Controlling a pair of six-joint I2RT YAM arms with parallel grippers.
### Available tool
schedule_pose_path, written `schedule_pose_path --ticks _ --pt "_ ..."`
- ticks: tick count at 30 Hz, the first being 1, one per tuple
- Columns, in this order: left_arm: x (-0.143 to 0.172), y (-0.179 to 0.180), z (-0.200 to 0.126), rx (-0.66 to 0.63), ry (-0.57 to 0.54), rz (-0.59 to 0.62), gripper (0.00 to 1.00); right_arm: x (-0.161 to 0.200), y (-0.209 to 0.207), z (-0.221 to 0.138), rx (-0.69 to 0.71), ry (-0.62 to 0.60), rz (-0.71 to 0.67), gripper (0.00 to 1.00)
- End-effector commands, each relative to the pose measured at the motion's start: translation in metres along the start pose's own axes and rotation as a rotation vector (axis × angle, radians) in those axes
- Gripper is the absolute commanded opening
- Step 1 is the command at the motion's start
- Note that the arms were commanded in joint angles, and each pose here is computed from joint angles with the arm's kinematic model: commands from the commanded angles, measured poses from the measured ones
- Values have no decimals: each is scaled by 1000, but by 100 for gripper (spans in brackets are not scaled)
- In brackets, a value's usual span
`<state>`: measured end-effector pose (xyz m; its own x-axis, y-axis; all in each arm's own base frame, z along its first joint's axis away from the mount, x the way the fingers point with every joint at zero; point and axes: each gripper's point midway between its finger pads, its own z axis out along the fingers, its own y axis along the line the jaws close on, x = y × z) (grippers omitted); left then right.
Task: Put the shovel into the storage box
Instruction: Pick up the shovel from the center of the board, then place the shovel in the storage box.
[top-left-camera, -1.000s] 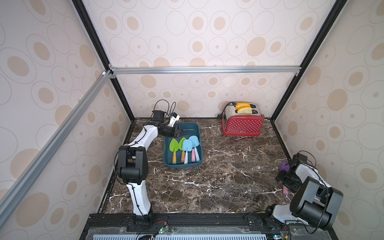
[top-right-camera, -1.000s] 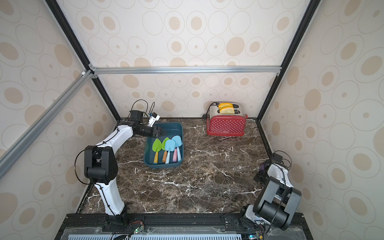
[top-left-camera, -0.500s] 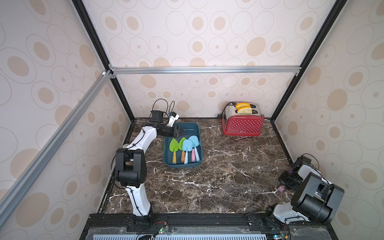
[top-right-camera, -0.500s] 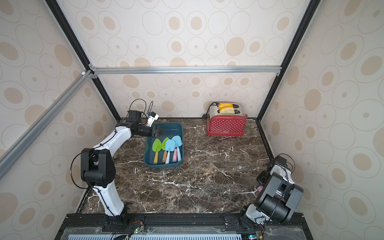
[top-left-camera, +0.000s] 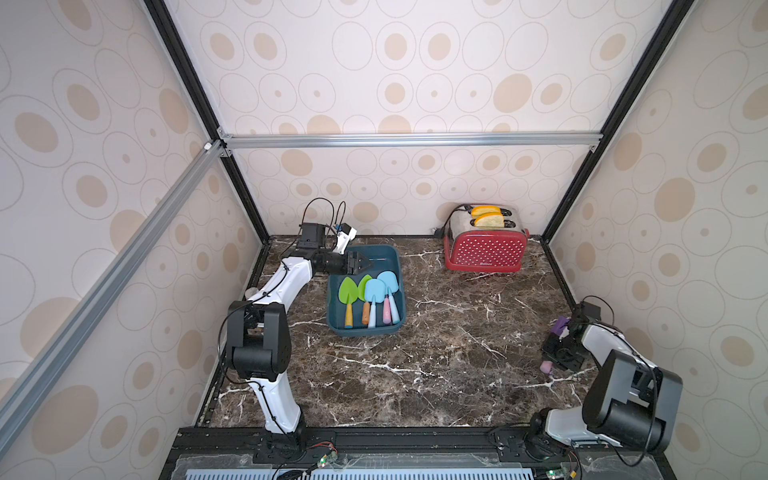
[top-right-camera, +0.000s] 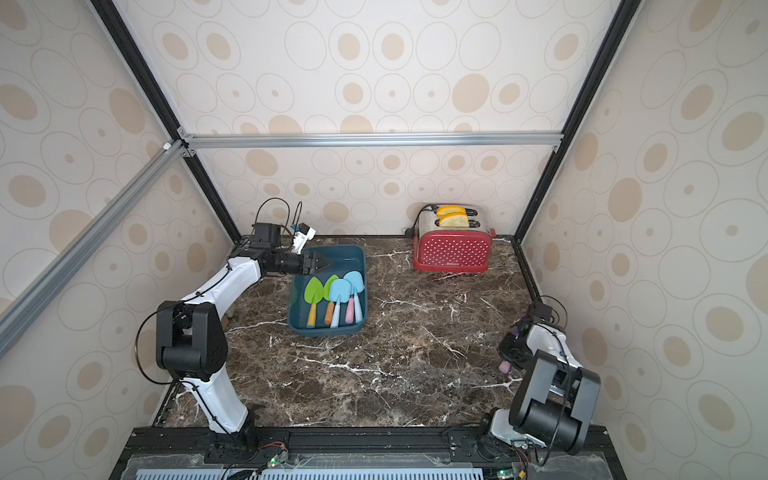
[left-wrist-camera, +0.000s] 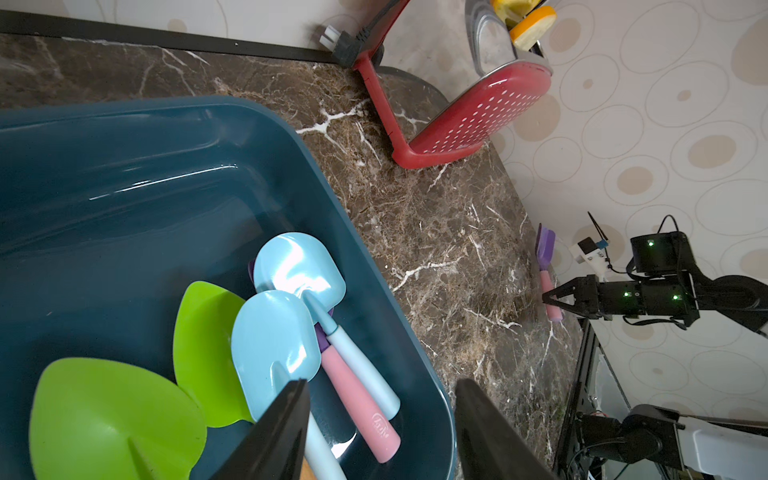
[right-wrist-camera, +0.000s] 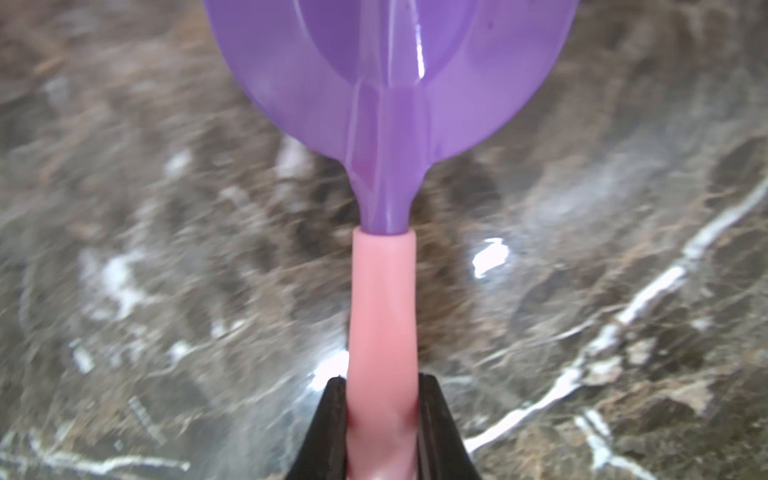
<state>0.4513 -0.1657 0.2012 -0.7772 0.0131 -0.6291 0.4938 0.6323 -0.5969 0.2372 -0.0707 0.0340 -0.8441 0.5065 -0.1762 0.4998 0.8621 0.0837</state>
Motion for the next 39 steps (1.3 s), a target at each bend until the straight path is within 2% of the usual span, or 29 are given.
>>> schedule_pose_path --ticks 1,5,8,13,23,31,39 --pt "-24 -20 -13 66 -93 24 59 -1 25 -22 1 -40 -101 0" --pt "-26 -28 -7 106 -110 6 62 0 68 -49 -44 -105 -246 0" --pt "-24 -35 3 133 -108 -11 63 4 110 -72 -128 -146 -362 0" --pt "-11 -53 26 176 -91 -47 64 27 178 -102 -239 -182 -601 0" --pt "-1 -94 47 209 -115 -56 67 77 262 -135 -354 -202 -899 0" --pt "6 -124 61 173 -121 5 67 103 297 -147 -360 -198 -1057 0" --pt "11 -127 64 123 -139 26 65 116 306 -142 -318 -194 -1135 0"
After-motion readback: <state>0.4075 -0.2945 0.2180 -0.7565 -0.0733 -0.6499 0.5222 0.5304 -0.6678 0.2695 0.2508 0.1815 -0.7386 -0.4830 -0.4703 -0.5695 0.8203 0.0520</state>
